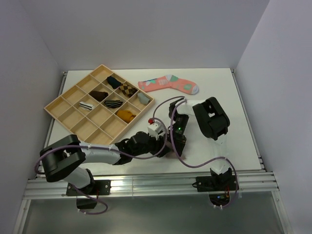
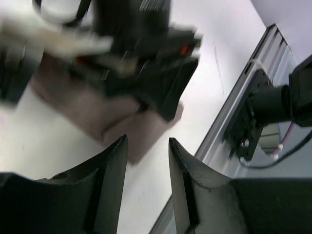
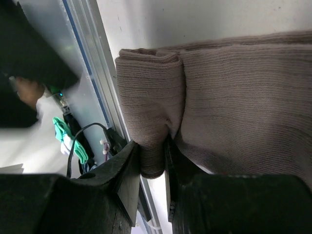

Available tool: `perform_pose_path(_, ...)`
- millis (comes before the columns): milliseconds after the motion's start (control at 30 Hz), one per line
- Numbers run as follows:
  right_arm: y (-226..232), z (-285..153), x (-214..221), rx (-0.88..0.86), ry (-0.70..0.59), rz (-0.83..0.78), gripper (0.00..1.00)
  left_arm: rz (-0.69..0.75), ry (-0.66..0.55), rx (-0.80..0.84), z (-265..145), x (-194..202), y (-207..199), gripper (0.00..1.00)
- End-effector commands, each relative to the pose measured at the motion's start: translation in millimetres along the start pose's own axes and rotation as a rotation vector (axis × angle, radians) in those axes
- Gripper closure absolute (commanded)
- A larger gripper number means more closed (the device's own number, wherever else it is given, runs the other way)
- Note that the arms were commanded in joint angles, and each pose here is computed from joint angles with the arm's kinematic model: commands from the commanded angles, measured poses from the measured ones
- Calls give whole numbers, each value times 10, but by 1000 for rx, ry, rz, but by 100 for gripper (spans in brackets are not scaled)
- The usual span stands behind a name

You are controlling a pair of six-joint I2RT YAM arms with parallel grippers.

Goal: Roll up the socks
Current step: Roll the sock at the center of the board.

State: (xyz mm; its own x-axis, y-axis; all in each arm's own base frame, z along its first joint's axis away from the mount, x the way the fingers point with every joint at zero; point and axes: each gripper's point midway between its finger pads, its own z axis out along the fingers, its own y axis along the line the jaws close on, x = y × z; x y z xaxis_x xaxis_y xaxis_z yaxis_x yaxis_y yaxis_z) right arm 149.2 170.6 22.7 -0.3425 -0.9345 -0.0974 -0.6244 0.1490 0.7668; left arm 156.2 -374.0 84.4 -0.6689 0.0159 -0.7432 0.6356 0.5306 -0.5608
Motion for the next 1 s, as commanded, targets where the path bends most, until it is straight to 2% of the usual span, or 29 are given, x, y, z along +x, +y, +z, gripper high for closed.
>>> perform_pose_path(0,-190,-32,-19,52,8,-28,86,173,54,-69,130,-5,112,56)
perform_pose_path(167,-222,-22,-22,45,10,-15,86,240,103,-62,290,20,84,56)
perform_pose_path(433,-253,-13,-5,41,23,-5,86,255,147,-24,420,164,82,55)
perform_pose_path(700,-272,-26,-12,44,22,2,87,261,97,21,424,35,-45,52)
perform_pose_path(967,-280,-22,1,45,26,11,87,278,144,43,498,131,-47,53)
